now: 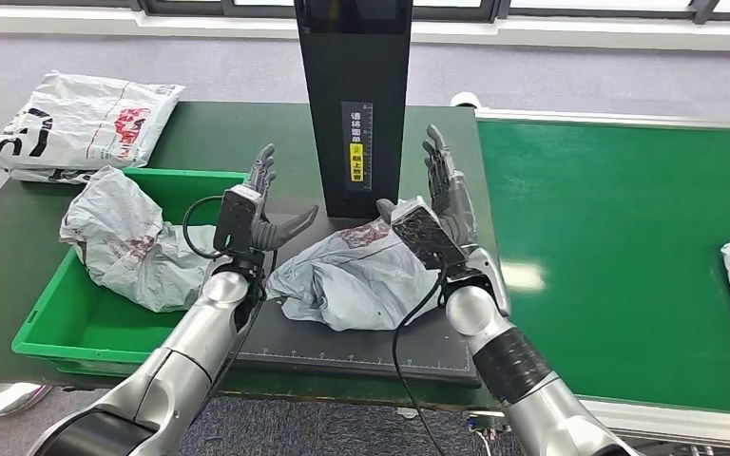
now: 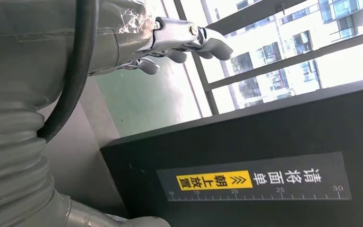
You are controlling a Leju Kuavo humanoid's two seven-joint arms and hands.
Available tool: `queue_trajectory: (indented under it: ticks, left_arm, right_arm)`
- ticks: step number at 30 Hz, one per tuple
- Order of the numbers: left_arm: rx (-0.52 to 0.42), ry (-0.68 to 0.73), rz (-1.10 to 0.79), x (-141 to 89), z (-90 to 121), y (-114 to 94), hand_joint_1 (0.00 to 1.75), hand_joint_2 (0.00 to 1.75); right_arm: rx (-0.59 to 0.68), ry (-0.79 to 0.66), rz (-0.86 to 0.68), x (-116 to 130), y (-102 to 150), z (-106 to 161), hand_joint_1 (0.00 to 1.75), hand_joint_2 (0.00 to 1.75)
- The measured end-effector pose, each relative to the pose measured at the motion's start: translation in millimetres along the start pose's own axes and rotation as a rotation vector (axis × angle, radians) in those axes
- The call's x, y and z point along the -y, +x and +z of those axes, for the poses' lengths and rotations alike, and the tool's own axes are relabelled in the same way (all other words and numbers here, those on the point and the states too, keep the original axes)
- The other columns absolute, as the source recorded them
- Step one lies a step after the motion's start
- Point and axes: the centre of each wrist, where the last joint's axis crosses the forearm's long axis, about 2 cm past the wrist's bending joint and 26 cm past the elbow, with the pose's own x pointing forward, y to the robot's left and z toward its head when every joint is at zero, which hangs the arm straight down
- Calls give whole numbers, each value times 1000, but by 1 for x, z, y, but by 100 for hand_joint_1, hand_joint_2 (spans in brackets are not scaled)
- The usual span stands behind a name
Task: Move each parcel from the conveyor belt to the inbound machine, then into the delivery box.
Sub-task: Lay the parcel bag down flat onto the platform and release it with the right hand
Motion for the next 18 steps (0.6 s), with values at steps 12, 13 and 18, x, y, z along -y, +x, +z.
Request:
queue_trajectory:
  ticks: [12,13,18]
  left_arm:
    - [-22,-131,-224,2,5,-3,0,175]
    - [-24,-153,-251,3,7,-5,0,175]
    - [-29,-194,-290,5,12,-8,0,175]
  right_arm:
    - [-133,-294,-338,41,-43,59,0,175]
    - [-141,-306,-338,45,-46,63,0,175]
    - [-158,-340,-333,55,-52,71,0,175]
